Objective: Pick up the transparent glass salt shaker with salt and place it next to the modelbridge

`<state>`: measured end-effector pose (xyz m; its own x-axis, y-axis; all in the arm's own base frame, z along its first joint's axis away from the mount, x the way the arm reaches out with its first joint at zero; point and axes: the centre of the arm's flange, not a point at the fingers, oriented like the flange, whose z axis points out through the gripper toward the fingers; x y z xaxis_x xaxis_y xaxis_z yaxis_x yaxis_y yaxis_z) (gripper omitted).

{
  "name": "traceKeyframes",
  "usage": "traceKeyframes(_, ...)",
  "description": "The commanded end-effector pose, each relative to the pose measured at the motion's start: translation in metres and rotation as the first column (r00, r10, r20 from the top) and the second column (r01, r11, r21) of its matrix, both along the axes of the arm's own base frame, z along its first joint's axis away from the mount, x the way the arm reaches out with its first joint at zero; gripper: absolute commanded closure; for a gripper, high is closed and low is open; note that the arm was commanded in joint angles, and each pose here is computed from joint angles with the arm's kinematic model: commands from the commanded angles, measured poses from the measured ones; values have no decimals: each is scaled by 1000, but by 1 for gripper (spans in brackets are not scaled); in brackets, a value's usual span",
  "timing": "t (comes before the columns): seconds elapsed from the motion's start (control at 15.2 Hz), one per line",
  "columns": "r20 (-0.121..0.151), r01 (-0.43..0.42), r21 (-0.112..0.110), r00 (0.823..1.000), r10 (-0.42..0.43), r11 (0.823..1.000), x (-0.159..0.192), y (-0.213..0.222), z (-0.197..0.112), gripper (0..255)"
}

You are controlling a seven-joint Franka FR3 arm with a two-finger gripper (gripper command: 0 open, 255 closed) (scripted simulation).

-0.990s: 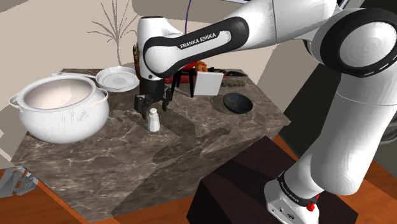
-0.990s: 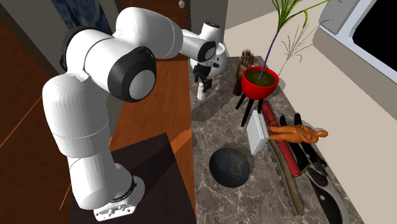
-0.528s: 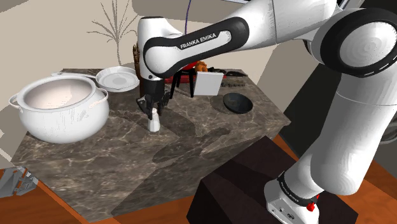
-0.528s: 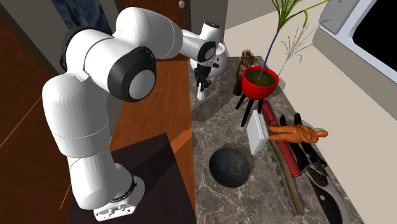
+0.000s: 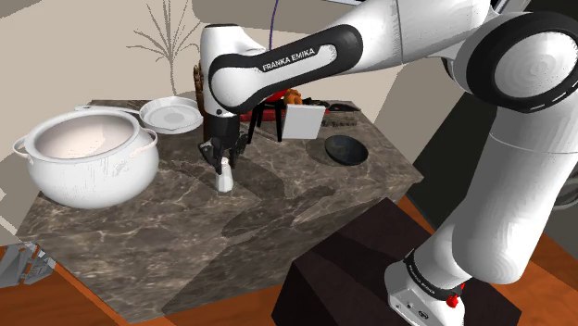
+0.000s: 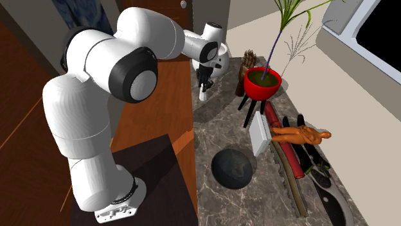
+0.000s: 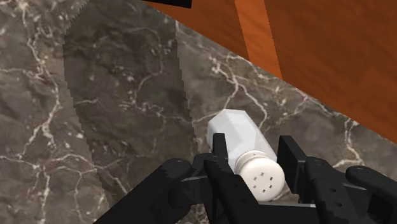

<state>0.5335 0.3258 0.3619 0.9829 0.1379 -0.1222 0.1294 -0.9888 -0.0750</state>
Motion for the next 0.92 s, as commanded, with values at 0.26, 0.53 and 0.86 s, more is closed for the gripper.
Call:
traceKeyframes(0.26, -1, 0, 0, 1000, 0, 1000, 0, 0, 26, 255)
traceKeyframes(0.53, -1, 0, 0, 1000, 0, 1000, 0, 0, 47, 255)
traceKeyframes(0.86, -1, 0, 0, 1000, 0, 1000, 0, 0, 74, 255)
